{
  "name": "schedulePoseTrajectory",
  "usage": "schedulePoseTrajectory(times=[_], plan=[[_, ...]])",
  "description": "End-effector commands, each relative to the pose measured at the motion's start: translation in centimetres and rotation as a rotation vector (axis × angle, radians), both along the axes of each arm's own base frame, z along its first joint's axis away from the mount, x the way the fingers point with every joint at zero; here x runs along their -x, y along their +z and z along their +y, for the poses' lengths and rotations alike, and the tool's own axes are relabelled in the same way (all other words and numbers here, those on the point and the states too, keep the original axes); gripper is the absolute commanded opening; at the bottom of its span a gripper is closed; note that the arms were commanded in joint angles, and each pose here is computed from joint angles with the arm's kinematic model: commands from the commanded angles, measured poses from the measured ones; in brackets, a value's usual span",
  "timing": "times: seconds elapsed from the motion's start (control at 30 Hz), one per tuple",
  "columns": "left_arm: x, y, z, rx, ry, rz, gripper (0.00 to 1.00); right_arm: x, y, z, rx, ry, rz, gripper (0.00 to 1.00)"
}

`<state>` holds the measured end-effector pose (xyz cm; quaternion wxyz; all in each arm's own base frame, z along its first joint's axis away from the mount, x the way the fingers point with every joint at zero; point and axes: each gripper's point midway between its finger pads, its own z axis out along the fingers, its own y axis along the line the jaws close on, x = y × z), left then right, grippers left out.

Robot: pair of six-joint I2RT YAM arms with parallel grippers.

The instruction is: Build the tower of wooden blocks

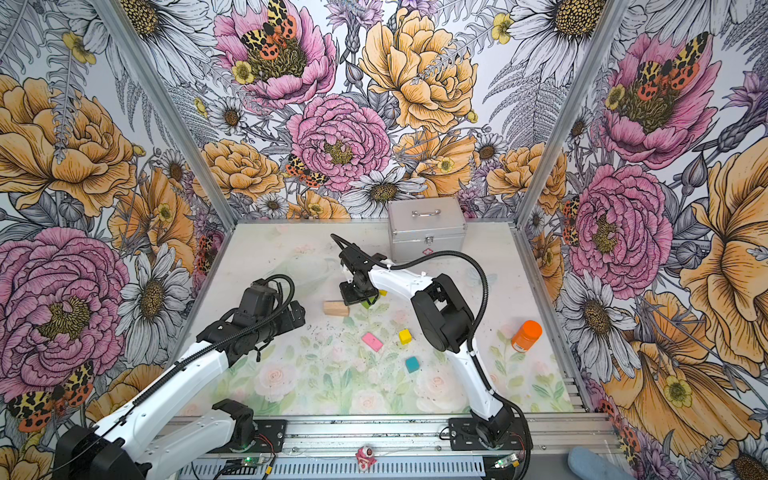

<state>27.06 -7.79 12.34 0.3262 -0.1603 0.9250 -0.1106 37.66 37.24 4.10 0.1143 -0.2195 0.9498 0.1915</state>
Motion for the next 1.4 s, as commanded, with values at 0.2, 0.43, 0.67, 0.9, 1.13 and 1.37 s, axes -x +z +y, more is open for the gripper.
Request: schedulePoseTrajectory(times=[0.2,0.43,0.67,0.9,1.13,1.37], plan=[[-0.3,0.6,-0.2,0.029,0.0,-0.021,0.99,-1.6,3.3,0.8,-0.061,0.01,-0.061,0.0],[-0.4,0.9,-0.3,0.032,-0.004,-0.025,0.99,-1.0,3.2,1.4,-0.075,0.023,-0.044,0.0],[-0.3,0.9,-0.4,0.037,-0.011,-0.03,0.99,-0.3,2.6,1.3,-0.063,0.03,-0.028,0.0],[-0.2,1.1,-0.3,0.033,-0.008,-0.038,0.99,0.0,2.5,1.2,-0.06,0.032,-0.023,0.0],[-0.2,0.9,-0.3,0.032,-0.006,-0.034,0.99,0.4,2.4,1.1,-0.052,0.034,-0.021,0.0],[0.0,0.9,-0.3,0.037,-0.009,-0.034,0.99,0.6,2.5,0.9,-0.044,0.033,-0.026,0.0]])
